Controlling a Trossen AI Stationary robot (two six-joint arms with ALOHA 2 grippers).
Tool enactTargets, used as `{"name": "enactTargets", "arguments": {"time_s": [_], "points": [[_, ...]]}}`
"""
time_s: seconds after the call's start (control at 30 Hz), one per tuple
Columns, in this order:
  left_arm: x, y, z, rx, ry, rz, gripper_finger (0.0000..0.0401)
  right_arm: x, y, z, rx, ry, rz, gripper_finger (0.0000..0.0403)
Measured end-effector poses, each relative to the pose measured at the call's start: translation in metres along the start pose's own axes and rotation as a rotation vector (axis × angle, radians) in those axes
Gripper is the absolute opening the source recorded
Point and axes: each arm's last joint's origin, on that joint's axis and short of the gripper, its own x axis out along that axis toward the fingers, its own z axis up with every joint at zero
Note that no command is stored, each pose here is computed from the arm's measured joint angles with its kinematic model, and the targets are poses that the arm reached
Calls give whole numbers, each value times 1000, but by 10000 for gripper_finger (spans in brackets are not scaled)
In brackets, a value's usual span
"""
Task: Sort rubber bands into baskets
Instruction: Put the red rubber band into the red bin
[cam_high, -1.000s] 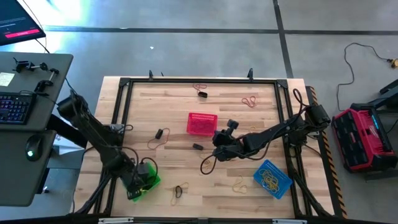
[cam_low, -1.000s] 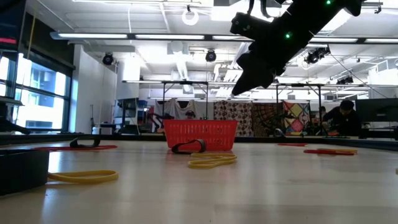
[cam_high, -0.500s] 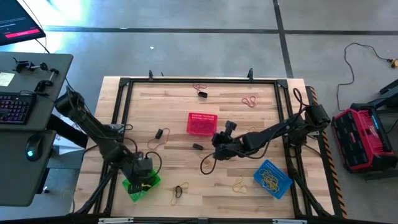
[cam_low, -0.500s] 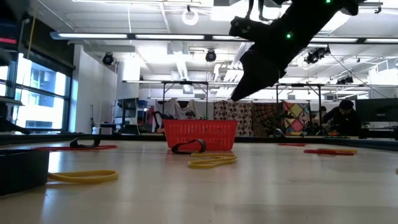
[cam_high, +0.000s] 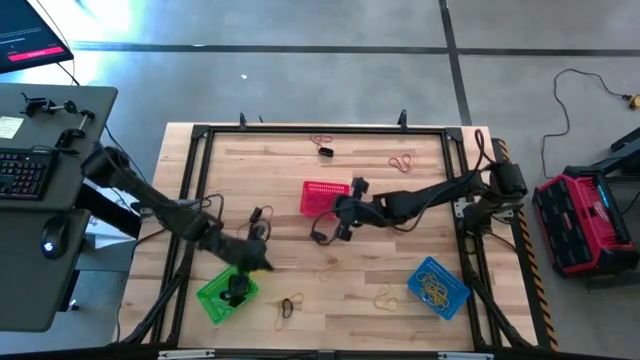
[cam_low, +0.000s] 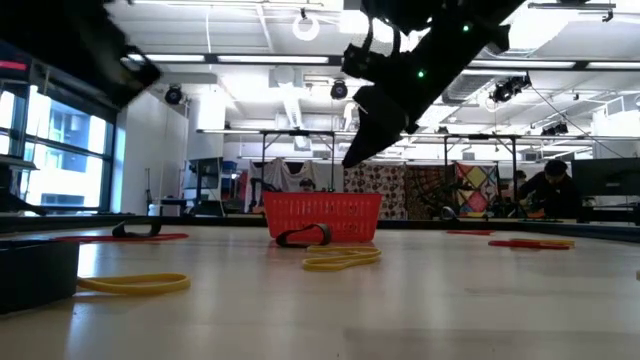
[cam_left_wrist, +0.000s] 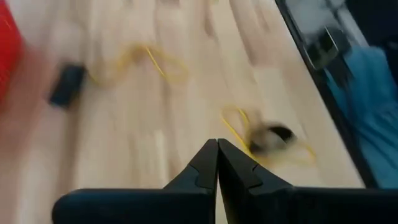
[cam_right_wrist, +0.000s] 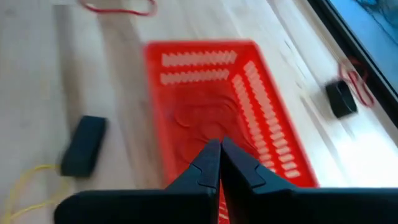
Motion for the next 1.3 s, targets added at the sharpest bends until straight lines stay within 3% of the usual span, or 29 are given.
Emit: {"name": "enactTargets", "arguments": {"time_s": [0.23, 0.43, 0.6, 0.83, 1.07, 1.3], "points": [[8, 31, 9, 93, -233, 12, 1, 4, -22, -8, 12, 112, -73, 0], [8, 47, 9, 113, -409, 34, 1, -11, -52, -11, 36, 200, -185, 0], [6, 59, 5, 107, -536, 66, 1, -27, -82, -25, 124, 162, -212, 0], [3, 72, 6, 156, -589, 134, 0, -43, -120, -82, 368, 121, -189, 0], [-1, 82, 11, 155, -643, 187, 0, -44, -149, -105, 537, 182, -277, 6], [0, 83, 10, 141, -626, 180, 0, -28, -169, -123, 613, 310, -307, 93]]}}
